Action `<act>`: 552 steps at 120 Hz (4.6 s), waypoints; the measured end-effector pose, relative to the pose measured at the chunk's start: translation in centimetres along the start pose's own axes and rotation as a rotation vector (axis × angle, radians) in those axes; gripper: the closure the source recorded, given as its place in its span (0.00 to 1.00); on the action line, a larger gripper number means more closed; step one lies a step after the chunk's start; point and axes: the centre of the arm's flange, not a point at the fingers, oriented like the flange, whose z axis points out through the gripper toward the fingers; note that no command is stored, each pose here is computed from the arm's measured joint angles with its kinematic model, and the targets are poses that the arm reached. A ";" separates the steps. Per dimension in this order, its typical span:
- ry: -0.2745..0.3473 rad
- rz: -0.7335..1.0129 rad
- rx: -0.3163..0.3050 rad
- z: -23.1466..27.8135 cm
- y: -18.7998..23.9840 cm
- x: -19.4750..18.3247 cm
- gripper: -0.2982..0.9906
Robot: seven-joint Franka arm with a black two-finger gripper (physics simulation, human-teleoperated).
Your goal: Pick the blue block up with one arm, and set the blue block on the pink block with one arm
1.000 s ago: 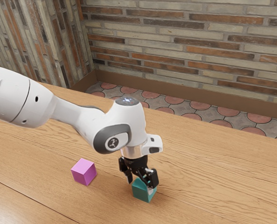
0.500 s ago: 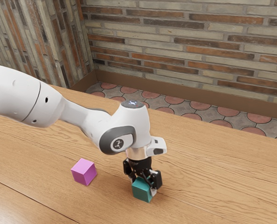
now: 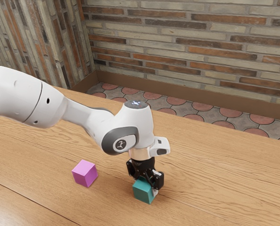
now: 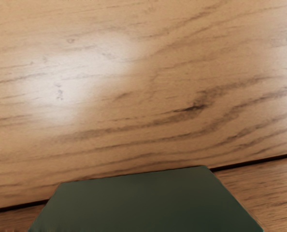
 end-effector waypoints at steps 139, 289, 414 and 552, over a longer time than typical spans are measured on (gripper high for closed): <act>-0.235 0.051 0.037 -8.8 -17.3 -4.1 0.45; -0.259 -0.059 0.001 -9.0 -22.8 -5.1 0.45; -0.244 -0.104 -0.005 -8.8 -22.8 -4.8 0.36; 0.040 0.661 0.235 -37.8 -16.6 -2.6 0.23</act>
